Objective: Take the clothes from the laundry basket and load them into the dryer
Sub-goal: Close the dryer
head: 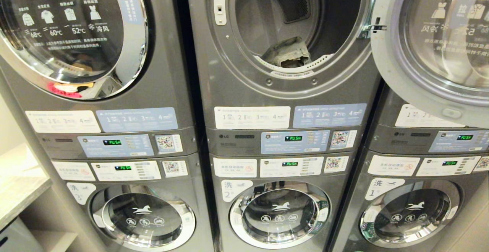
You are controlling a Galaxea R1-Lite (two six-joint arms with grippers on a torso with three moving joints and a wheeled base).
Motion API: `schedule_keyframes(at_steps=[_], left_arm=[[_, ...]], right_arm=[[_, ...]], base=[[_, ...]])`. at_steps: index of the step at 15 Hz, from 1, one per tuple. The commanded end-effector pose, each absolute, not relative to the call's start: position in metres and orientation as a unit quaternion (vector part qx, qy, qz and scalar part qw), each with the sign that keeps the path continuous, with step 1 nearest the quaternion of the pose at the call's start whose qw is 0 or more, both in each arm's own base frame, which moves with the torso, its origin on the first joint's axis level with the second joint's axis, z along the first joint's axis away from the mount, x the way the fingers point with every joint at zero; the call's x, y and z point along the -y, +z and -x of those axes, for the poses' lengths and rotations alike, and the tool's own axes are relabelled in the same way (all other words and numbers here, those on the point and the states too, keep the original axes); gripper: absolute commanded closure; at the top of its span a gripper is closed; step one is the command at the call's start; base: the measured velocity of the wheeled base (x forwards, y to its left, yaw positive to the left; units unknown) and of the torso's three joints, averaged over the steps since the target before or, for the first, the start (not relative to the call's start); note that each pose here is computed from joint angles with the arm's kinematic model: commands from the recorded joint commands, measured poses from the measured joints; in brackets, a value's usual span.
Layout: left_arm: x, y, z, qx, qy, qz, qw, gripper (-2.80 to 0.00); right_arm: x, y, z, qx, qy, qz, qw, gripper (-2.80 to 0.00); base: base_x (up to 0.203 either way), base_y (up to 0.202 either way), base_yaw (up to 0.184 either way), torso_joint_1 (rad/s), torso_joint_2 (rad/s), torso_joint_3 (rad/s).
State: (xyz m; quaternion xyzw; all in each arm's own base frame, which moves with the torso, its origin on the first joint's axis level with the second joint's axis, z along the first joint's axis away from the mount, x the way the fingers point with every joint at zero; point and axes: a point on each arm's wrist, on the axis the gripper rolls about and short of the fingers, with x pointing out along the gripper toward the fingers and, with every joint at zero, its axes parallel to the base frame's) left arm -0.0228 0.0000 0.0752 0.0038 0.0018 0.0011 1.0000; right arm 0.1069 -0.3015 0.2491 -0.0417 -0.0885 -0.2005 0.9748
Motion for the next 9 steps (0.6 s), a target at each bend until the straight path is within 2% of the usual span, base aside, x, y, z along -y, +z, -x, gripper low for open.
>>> schedule_keyframes(at_steps=[1, 4, 9], left_arm=[[0.0, 0.075, 0.023, -0.002, 0.002, -0.004, 1.0, 0.0], [0.0, 0.075, 0.023, -0.002, 0.002, -0.004, 1.0, 0.0], [0.0, 0.075, 0.023, -0.002, 0.001, -0.004, 1.0, 0.0]], right_arm=[[0.319, 0.244, -0.112, 0.091, -0.197, 0.047, 0.975, 0.0], [0.338, 0.259, -0.118, 0.109, -0.19, 0.081, 0.972, 0.0], [0.345, 0.274, -0.124, 0.097, -0.102, 0.11, 0.984, 0.0]], base=[[0.0, 0.0, 0.0, 0.0, 0.0, 0.0], [0.0, 0.0, 0.0, 0.0, 0.0, 0.0], [0.0, 0.0, 0.0, 0.0, 0.0, 0.0]])
